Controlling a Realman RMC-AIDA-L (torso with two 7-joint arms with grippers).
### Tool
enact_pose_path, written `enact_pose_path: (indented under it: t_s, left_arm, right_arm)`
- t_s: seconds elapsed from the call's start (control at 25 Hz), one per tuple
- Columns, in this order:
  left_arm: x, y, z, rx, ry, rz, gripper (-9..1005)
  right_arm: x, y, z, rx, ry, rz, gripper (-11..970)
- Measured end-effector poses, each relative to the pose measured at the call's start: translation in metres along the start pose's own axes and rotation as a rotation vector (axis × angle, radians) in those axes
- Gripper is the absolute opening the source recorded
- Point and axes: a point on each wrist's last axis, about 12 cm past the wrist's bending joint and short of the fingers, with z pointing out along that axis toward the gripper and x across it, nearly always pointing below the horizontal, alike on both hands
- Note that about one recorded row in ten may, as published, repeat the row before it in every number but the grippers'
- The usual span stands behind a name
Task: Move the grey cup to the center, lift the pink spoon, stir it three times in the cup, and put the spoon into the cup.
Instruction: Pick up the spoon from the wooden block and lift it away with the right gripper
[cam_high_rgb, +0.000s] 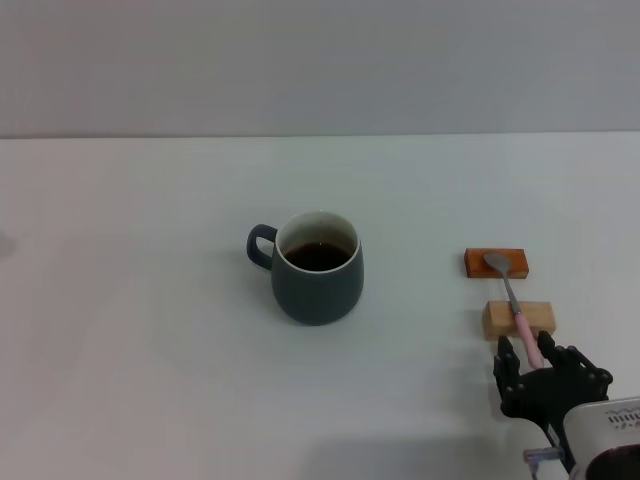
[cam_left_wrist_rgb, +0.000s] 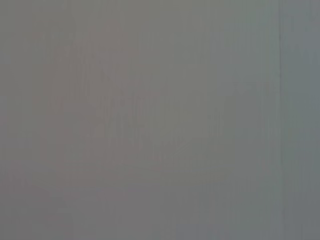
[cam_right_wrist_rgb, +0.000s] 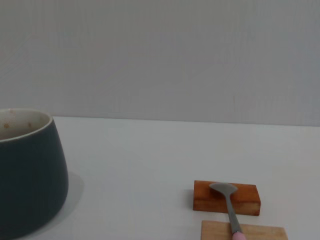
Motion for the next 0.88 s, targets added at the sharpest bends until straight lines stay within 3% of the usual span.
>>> enact_pose_path:
  t_s: [0.32, 0.88]
  left_arm:
    - [-0.0003, 0.0016, 0.0000, -0.004, -0.001, 0.001, 3]
    - [-0.0004, 0.0033, -0.0005, -0.009, -0.001, 0.003, 3]
  right_arm:
    - [0.0005, -0.0007, 0.0001, 0.005, 0.000, -0.003, 331]
    - [-0.0005, -0.0025, 0.0018, 0.013, -0.001, 0.002, 287]
